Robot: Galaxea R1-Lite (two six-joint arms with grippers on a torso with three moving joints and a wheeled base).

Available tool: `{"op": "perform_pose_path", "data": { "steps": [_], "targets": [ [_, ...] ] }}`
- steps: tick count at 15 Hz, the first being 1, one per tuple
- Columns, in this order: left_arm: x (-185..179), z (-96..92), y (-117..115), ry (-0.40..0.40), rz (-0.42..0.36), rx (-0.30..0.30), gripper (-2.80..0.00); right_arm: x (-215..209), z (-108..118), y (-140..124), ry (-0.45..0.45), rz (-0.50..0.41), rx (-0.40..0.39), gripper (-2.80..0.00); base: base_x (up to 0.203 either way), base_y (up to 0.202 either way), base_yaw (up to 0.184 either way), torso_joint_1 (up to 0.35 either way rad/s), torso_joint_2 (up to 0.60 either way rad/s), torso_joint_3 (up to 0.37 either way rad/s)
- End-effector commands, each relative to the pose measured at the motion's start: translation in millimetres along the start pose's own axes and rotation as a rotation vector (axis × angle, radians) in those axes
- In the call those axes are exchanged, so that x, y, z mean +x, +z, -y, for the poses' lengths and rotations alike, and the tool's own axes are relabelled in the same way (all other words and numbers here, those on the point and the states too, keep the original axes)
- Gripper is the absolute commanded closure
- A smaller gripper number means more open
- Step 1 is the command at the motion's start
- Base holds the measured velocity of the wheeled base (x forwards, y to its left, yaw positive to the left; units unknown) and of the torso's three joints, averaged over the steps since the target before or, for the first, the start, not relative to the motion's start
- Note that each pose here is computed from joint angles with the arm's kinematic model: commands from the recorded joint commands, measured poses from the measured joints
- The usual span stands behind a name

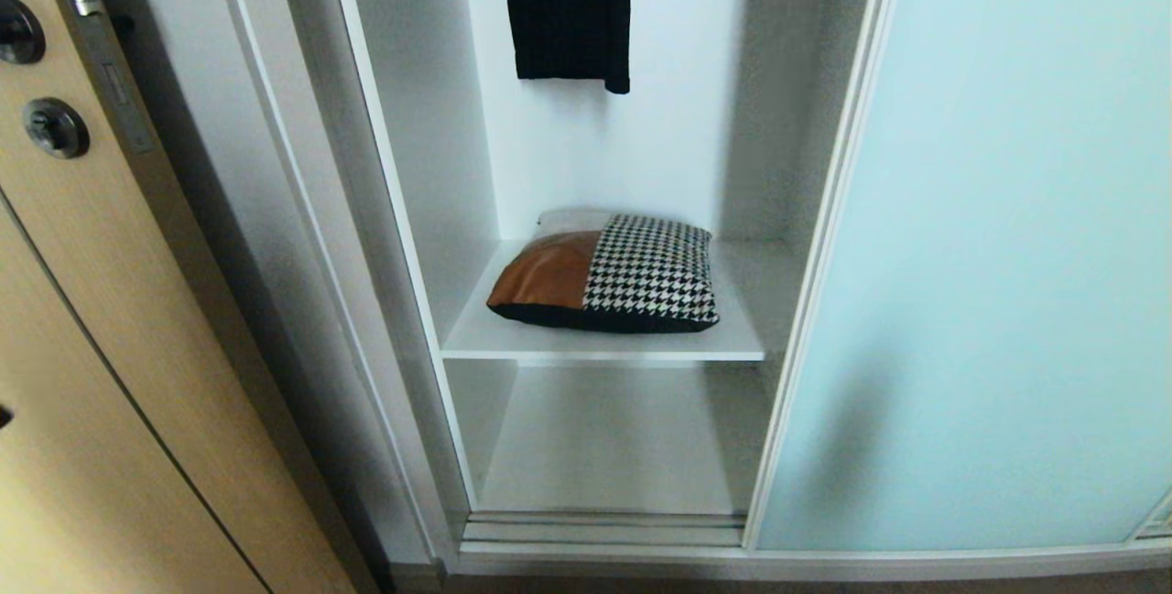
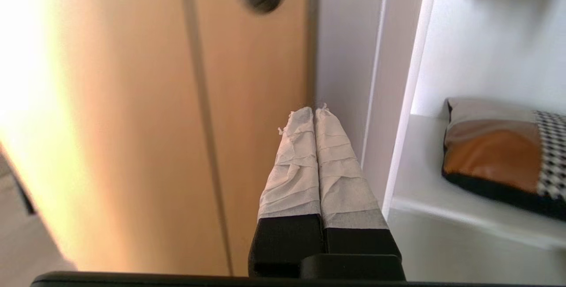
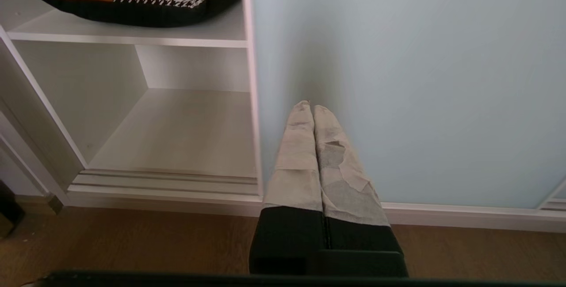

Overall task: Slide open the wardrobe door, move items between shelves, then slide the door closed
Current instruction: Open the door

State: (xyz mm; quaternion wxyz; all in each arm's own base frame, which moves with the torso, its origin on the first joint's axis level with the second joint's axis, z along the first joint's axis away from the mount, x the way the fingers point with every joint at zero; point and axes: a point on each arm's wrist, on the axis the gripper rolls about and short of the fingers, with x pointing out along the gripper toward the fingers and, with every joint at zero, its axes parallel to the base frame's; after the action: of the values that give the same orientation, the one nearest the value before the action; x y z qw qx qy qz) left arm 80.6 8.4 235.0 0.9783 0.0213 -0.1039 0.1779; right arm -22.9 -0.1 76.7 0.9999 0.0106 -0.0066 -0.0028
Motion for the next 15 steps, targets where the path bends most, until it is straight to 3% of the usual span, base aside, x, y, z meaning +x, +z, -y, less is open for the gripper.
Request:
{"op": "perform_pose_path", "data": {
  "steps": [1,4,6,8,11,13,15],
  "targets": [
    [-59,-21.1,-2,0.022,0.106,-0.043,0.00,0,0,0,-0.001,-0.001,0.000,0.00,0.000,0.000,0.000,0.000,0.00,0.000],
    [-106,-34.7,-37,0.036,0.041,-0.045,0.00,0,0,0,-0.001,-0.001,0.000,0.00,0.000,0.000,0.000,0.000,0.00,0.000],
    [-109,-33.6,-69,0.061,-0.033,-0.064,0.00,0,0,0,0.000,-0.001,0.000,0.00,0.000,0.000,0.000,0.000,0.00,0.000],
    [-108,-32.7,-80,0.063,-0.048,-0.035,0.00,0,0,0,-0.001,-0.001,0.000,0.00,0.000,0.000,0.000,0.000,0.00,0.000],
    [-119,-31.5,-104,-0.084,-0.050,-0.023,0.00,0,0,0,0.000,-0.001,0.000,0.00,0.000,0.000,0.000,0.000,0.00,0.000],
    [-129,-32.6,-116,-0.142,-0.055,-0.021,0.00,0,0,0,0.000,-0.001,0.000,0.00,0.000,0.000,0.000,0.000,0.00,0.000],
    [-129,-29.4,-123,-0.265,-0.109,-0.027,0.00,0,0,0,0.000,-0.001,0.000,0.00,0.000,0.000,0.000,0.000,0.00,0.000]
  ]
}}
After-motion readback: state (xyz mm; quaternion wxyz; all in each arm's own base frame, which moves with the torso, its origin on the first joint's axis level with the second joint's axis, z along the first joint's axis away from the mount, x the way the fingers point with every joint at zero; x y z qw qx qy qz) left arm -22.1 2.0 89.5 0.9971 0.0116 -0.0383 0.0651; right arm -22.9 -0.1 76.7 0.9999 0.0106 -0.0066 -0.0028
